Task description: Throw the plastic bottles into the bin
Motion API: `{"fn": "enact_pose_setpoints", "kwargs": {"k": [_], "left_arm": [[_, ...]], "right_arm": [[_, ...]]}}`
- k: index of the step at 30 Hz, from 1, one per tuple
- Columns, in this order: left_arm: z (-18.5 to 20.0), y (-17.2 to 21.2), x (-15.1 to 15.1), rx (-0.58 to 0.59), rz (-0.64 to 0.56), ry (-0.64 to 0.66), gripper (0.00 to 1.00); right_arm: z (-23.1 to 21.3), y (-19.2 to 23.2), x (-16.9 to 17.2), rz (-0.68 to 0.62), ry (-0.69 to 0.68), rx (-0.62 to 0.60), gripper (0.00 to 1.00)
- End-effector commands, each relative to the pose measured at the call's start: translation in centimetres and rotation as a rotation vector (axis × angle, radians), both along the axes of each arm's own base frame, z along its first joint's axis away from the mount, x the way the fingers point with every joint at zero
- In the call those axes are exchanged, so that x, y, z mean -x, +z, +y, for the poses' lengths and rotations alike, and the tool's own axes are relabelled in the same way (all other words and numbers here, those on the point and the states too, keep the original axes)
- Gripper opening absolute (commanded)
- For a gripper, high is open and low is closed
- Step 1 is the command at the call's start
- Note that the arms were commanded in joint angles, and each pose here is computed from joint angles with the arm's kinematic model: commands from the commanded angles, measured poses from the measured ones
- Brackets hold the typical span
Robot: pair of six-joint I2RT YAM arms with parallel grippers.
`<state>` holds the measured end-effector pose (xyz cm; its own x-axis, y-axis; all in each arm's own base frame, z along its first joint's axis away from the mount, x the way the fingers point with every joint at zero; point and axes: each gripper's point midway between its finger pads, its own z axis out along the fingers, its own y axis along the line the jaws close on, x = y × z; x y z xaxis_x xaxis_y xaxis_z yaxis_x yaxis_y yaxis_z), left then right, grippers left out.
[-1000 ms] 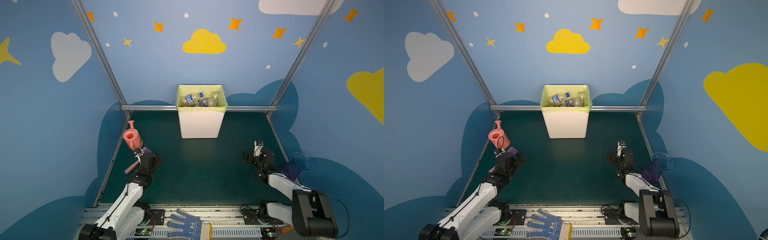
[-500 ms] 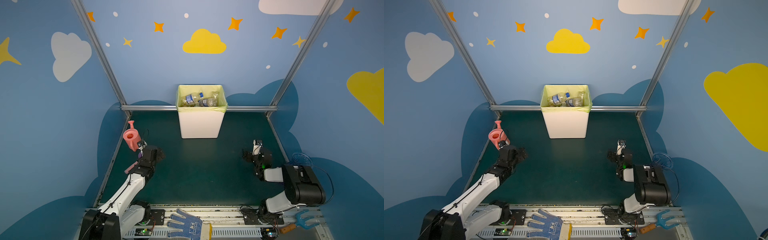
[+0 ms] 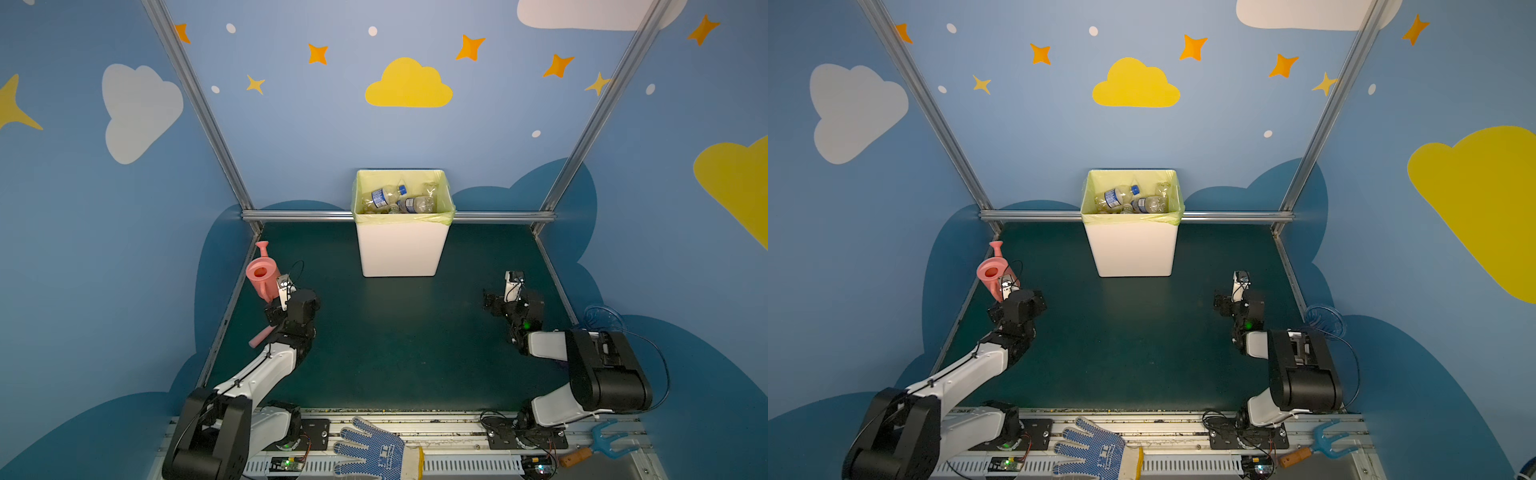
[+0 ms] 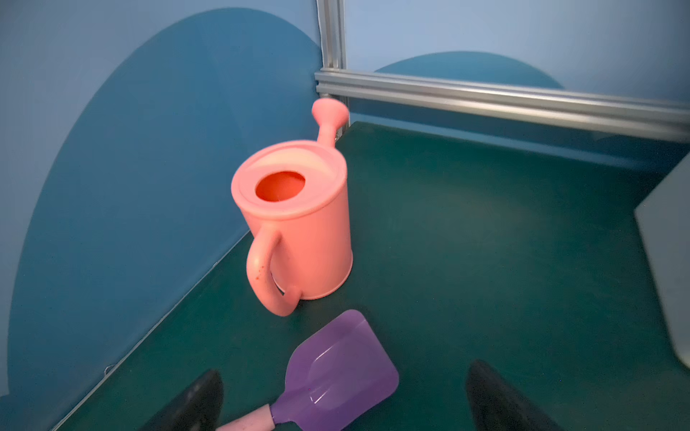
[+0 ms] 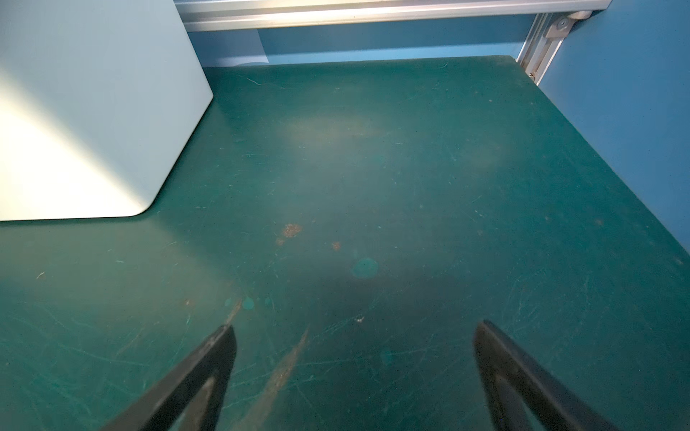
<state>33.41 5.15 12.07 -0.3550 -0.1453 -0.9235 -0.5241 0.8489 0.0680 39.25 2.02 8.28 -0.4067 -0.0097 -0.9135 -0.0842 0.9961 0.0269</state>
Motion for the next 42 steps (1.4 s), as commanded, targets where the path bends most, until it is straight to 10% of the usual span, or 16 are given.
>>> {"fn": "enact_pose_setpoints", "kwargs": {"k": [1,11,42], "left_arm": [[1.4,0.9,-0.8,0.007,-0.151,0.056,1.00],[-1.8,-2.9,-4.1,0.076,-0.070,-0.238,1.00],[-0.7,-3.6,-5.2,0.124,-0.026,-0.204,1.00]], "right_arm": [[0.3,0.7,-0.2,-0.012,0.013,0.002,0.98],[0.3,0.7,-0.2,-0.013,0.011,0.007,0.98],[0.4,0.6,-0.2,-0.011,0.009,0.014,0.98]]}}
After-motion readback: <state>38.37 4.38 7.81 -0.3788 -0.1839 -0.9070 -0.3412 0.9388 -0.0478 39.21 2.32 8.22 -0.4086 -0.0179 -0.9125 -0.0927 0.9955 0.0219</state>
